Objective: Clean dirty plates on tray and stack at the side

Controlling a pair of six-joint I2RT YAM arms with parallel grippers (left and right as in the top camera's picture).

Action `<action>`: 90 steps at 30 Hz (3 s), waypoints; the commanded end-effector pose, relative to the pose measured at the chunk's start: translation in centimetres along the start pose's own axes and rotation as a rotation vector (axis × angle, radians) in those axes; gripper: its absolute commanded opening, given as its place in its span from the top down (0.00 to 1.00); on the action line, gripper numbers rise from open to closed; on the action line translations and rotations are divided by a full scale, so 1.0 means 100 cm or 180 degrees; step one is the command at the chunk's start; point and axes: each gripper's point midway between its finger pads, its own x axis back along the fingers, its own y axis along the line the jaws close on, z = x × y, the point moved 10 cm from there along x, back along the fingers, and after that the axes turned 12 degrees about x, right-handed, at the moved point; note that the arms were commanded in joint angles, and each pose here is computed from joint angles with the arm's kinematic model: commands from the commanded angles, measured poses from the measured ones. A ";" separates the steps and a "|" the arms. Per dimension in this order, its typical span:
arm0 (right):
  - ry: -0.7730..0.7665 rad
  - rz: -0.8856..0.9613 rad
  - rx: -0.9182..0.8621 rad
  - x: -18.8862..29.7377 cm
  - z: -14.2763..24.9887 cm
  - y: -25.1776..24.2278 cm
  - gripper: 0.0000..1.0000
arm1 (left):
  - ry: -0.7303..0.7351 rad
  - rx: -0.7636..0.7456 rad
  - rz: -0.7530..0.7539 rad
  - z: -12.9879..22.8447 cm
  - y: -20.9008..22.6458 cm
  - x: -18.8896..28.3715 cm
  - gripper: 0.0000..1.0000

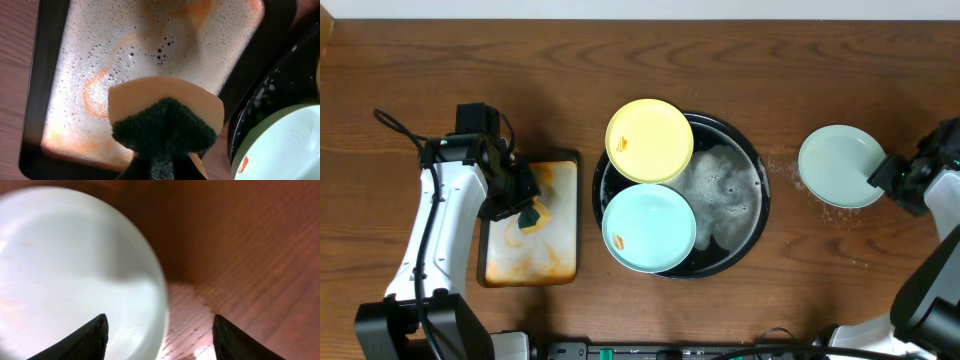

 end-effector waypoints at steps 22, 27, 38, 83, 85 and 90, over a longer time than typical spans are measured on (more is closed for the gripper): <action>-0.0721 -0.2135 0.2143 0.159 0.063 0.185 0.35 | -0.0431 -0.0133 -0.0262 0.001 0.023 -0.065 0.92; -0.0672 -0.2229 0.2297 0.162 0.074 0.197 0.36 | -0.0657 -0.0252 -0.0163 0.005 0.031 -0.094 0.92; 0.0303 -0.2199 0.2816 0.123 0.120 0.228 0.37 | -0.0547 -0.0210 -0.0231 0.018 0.042 -0.113 0.92; -0.0839 -0.1791 0.2487 -0.005 0.074 0.300 0.99 | -0.0399 -0.0342 -0.0021 0.009 0.025 -0.087 0.92; -0.0864 -0.1589 0.2449 0.003 0.069 0.293 0.99 | -0.0404 -0.0343 -0.0018 0.009 0.025 -0.087 0.92; -0.0884 -0.1103 0.2394 0.020 0.064 0.276 0.99 | -0.0429 -0.0344 -0.0005 0.008 0.025 -0.086 0.92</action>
